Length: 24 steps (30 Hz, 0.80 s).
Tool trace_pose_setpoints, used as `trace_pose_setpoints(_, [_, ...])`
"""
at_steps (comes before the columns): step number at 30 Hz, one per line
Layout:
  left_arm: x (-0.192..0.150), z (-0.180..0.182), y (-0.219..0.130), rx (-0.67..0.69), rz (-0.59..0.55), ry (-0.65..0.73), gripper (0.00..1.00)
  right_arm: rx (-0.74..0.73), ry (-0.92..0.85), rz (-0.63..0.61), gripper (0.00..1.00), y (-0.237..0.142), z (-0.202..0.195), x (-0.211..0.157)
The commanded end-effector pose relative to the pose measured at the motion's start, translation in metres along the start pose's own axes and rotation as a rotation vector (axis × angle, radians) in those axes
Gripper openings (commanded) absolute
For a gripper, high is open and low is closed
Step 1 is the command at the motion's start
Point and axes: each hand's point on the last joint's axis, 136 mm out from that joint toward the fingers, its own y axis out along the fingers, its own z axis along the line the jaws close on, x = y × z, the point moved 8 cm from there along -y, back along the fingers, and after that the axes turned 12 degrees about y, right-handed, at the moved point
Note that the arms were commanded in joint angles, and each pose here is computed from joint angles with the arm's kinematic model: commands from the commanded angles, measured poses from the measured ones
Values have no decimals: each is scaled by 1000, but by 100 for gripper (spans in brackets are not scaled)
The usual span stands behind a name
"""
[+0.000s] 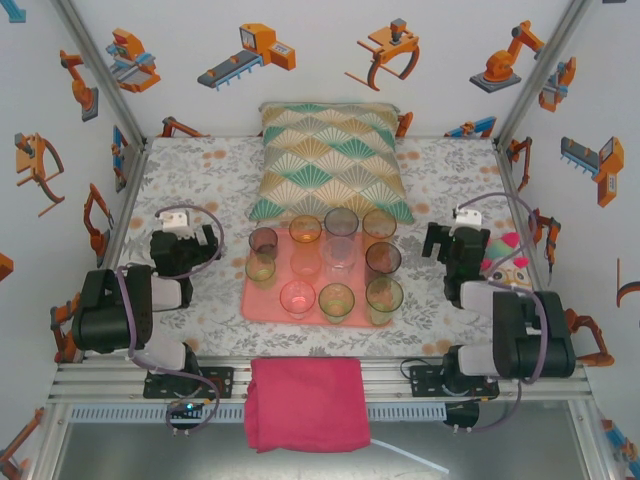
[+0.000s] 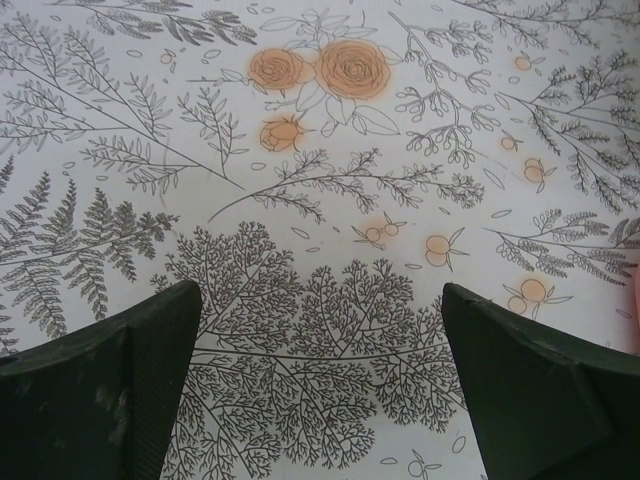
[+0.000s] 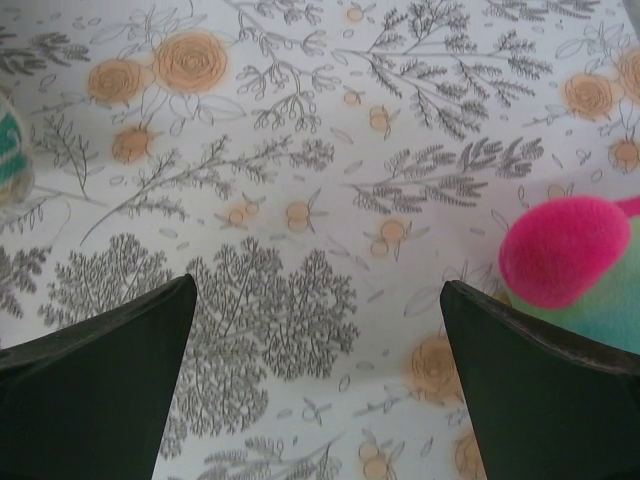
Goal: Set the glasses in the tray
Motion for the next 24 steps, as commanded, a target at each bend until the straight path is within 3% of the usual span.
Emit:
trace_pose_setpoints(1, [11, 3, 0, 19, -53, -15, 97, 20, 0, -82, 99, 14, 2, 6])
trace_pose_setpoints(10, [15, 4, 13, 29, 26, -18, 97, 16, 17, -60, 99, 22, -1, 4])
trace_pose_setpoints(24, [17, 1, 16, 31, 42, 4, 97, 15, 13, -62, 99, 22, -1, 4])
